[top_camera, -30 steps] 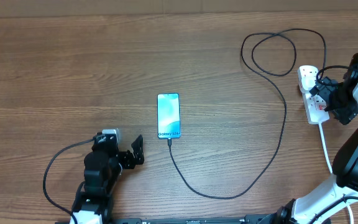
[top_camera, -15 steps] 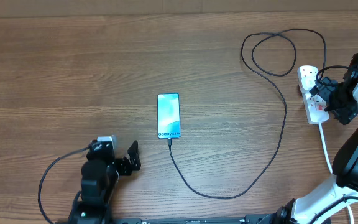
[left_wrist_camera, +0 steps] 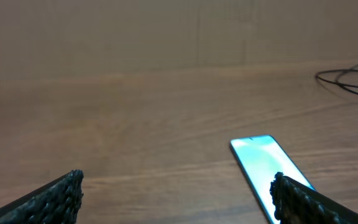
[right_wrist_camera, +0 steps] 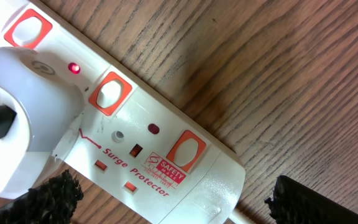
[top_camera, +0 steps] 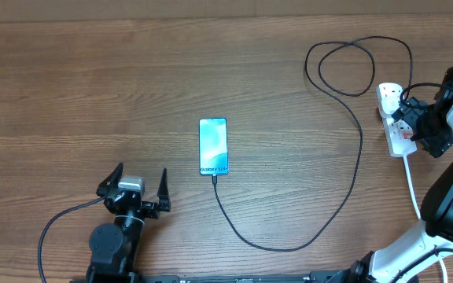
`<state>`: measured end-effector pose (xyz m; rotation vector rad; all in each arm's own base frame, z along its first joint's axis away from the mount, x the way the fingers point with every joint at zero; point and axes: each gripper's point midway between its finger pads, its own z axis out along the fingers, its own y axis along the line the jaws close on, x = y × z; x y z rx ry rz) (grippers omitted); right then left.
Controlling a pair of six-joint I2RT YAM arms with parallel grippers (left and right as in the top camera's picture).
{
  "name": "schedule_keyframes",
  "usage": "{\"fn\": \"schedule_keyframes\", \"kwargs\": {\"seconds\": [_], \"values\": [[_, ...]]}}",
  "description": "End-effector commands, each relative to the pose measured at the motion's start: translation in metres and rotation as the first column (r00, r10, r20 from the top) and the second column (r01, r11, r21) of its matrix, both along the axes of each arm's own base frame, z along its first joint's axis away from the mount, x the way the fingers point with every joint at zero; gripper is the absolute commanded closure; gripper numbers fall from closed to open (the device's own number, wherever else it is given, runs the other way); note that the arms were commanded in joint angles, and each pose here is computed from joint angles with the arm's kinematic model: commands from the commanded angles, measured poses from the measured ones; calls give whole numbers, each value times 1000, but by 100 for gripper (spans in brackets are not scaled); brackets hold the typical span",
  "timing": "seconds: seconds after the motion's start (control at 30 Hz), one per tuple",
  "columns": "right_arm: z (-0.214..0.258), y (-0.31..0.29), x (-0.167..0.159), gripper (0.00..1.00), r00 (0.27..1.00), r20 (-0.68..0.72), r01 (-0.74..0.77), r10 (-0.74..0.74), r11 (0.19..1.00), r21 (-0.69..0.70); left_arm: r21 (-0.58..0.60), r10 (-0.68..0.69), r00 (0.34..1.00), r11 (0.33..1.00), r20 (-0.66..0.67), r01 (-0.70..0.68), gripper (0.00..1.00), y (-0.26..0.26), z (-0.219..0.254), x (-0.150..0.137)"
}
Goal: Plug charger to phone and switch on socket
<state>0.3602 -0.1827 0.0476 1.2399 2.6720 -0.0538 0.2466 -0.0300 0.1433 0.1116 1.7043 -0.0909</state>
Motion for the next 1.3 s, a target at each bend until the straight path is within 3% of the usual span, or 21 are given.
{"fn": "schedule_keyframes", "kwargs": {"seconds": [0.0, 0.27, 1.27], "values": [[8, -4, 6, 0, 1000, 23, 0, 0, 1000, -18, 58, 56, 997, 997, 54, -60, 0, 15, 9, -1], [8, -4, 6, 0, 1000, 23, 0, 0, 1000, -18, 57, 133, 989, 989, 64, -137, 0, 33, 12, -1], [8, -4, 6, 0, 1000, 23, 0, 0, 1000, -18, 56, 127, 990, 990, 67, -131, 0, 32, 12, 0]]}}
